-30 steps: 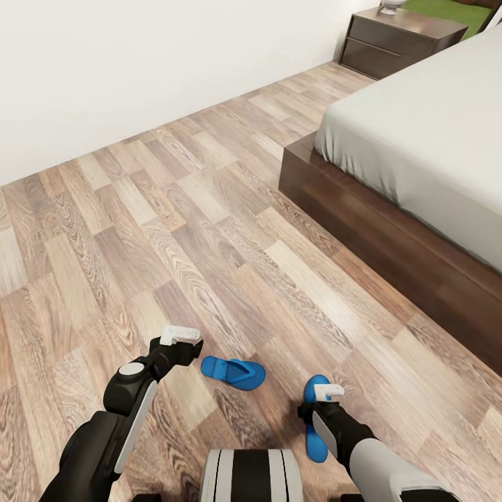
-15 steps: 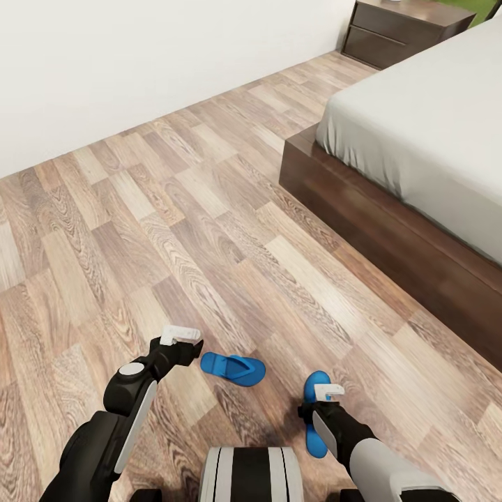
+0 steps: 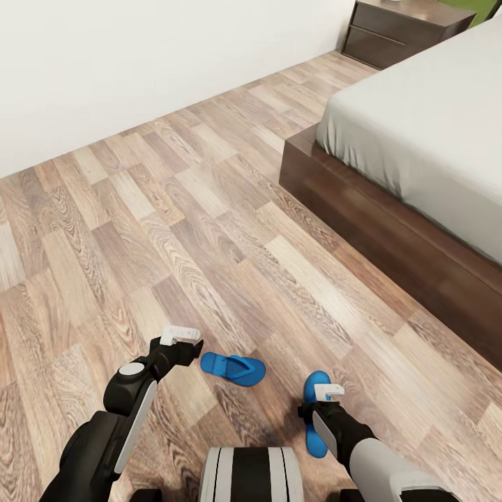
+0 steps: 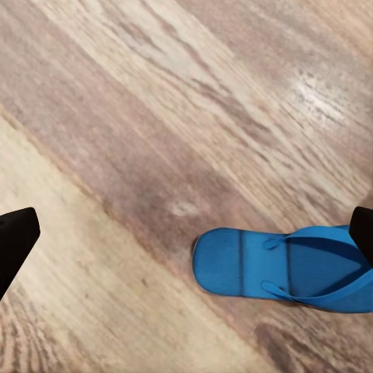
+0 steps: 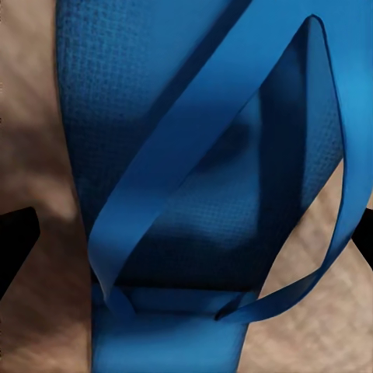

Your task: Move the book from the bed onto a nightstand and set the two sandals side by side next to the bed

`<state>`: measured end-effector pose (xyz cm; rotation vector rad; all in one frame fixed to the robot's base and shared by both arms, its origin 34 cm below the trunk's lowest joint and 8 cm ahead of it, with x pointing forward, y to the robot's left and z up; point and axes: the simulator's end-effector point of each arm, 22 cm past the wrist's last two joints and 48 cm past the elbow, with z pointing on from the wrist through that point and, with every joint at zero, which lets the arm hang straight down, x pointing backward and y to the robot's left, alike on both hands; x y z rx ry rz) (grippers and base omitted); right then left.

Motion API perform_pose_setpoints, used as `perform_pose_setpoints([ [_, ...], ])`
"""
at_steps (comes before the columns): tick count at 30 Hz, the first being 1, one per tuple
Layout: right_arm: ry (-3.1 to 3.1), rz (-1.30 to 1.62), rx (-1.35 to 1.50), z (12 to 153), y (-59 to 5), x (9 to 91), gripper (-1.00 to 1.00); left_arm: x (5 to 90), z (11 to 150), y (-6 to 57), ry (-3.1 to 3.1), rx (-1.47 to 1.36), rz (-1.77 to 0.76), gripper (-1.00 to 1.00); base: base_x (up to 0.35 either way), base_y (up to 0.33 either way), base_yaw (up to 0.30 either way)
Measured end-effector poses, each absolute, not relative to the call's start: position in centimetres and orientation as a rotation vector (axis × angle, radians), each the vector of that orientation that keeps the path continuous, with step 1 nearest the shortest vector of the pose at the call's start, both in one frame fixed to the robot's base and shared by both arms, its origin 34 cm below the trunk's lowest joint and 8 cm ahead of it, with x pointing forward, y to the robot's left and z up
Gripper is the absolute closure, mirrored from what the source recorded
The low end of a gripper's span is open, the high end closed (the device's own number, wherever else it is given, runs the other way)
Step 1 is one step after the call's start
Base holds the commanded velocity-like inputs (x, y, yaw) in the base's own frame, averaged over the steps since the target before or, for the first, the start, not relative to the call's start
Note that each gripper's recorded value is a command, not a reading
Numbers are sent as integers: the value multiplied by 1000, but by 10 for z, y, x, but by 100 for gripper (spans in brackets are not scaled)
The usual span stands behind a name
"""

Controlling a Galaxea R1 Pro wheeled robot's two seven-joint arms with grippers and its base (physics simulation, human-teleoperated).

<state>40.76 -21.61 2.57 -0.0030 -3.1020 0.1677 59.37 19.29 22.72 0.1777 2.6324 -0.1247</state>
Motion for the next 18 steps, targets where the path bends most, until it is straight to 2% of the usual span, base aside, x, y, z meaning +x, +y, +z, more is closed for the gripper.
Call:
perform_pose_setpoints([
  [3,-3102,167,-3,26,-216,408,-100,594,227,193,2632,178,-125,-100,0,0,0],
  [4,-3102,167,-3,26,-216,408,100,594,227,193,2632,178,-125,-100,0,0,0],
  [18,-3103,167,-2,26,-216,408,100,594,227,193,2632,178,-123,-100,0,0,0],
])
